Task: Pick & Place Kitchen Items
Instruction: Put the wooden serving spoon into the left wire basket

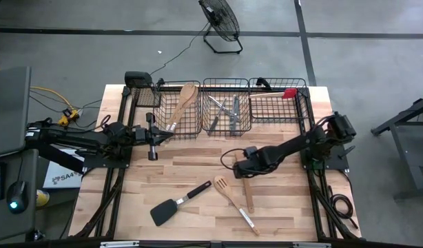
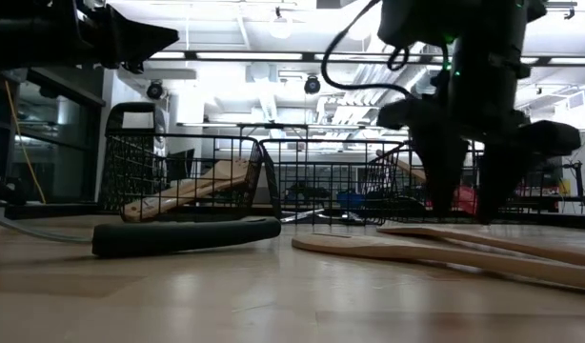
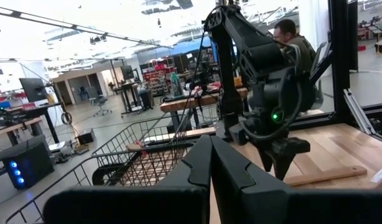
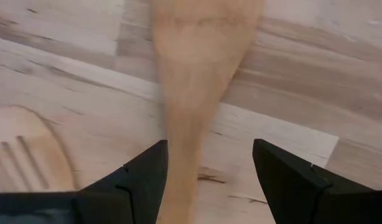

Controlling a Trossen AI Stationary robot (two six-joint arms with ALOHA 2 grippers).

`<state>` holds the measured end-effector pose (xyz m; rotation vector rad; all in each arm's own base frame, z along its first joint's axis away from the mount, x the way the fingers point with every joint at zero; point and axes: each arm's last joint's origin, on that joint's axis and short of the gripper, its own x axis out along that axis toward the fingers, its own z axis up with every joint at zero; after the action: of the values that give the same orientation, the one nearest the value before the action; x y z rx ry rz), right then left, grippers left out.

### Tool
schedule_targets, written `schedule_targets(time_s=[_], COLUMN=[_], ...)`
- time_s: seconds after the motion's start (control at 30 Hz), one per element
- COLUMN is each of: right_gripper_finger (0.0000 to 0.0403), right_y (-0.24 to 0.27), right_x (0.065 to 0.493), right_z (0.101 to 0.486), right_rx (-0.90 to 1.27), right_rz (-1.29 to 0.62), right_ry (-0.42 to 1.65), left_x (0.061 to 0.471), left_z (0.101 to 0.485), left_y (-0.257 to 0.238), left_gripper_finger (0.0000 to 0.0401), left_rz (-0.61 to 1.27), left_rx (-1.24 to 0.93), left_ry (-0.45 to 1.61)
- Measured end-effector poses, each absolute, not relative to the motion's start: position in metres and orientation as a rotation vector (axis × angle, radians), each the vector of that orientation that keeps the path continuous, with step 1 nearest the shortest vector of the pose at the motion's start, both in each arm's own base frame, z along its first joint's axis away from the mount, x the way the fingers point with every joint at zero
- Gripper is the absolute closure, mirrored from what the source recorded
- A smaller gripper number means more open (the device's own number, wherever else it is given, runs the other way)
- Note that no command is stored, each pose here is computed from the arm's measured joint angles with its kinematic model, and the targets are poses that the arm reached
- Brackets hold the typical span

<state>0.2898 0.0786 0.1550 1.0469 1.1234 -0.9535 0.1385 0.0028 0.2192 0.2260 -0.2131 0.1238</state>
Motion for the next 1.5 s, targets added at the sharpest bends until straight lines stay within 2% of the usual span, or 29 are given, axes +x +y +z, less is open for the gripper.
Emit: schedule_targets(time_s=[0.47,0.7,1.03,1.13,1.5], right_gripper_finger=[0.0176,0.0176,0.018,0.0198,0.0304], right_y=[0.079,0.086,0.095,0.098,0.1], right_x=[0.292,0.304,0.326,0.328,0.329], right_z=[0.159,0.139,0.129,0.122,0.12], right_rx=[1.06,1.088,0.941,0.936,0.96], right_rz=[-0.989,-0.947,-1.016,-1.011,-1.003], right_ry=[1.113,1.172,1.283,1.301,1.303], left_x=[0.139,0.139,0.139,0.139,0.14], left_z=[0.217,0.217,0.215,0.215,0.212], left_y=[0.003,0.003,0.003,0.003,0.003], left_gripper_finger=[0.04,0.04,0.04,0.04,0.04], left_rz=[0.121,0.12,0.116,0.115,0.112], left_rx=[0.223,0.223,0.224,0.225,0.227], left_ry=[-0.188,-0.188,-0.173,-0.169,-0.139])
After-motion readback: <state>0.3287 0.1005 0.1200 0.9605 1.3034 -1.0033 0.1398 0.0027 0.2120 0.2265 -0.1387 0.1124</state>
